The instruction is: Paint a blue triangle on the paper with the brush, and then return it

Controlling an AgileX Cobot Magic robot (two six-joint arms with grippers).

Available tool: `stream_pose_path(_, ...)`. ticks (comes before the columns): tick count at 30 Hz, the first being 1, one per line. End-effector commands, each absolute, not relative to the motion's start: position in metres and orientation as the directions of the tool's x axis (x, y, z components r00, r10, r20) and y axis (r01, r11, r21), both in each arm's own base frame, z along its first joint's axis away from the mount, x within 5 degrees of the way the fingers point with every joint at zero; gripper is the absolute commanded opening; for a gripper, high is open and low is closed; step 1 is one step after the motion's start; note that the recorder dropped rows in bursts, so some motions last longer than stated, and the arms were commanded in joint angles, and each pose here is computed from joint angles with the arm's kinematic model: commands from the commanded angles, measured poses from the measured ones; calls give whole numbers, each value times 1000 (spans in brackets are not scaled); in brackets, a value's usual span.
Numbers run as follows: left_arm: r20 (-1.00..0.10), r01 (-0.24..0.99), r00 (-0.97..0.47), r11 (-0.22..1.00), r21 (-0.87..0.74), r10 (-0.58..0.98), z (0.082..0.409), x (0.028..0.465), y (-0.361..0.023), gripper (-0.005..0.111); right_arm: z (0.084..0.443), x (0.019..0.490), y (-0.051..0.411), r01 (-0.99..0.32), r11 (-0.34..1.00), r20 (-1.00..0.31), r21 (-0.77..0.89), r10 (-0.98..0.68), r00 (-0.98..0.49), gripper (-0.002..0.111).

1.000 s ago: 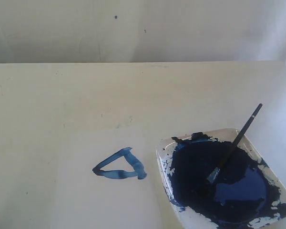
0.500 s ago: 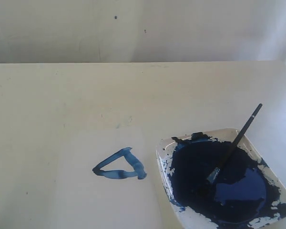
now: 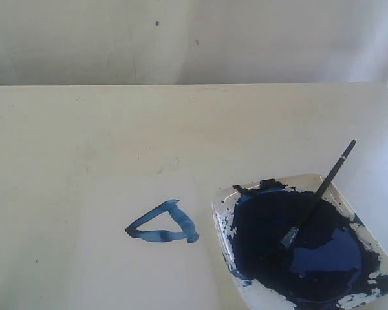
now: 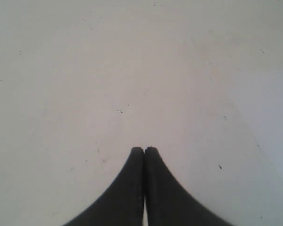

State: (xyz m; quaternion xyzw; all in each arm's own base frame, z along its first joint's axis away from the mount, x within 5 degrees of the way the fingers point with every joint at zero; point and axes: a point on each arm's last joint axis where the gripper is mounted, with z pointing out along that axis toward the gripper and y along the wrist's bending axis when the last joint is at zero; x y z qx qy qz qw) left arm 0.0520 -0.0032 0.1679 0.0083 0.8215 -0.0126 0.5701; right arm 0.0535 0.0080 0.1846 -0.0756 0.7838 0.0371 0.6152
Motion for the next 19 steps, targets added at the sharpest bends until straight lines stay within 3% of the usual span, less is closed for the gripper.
stream_pose_path(1,-936,35,-353,999,-13,0,166,52,-4,0,184,53,8,-166,986,-972,-34,-71,-222,0)
stream_pose_path(19,-936,35,-353,999,-13,0,166,52,-4,0,183,53,8,-166,986,-969,-34,-74,-238,0)
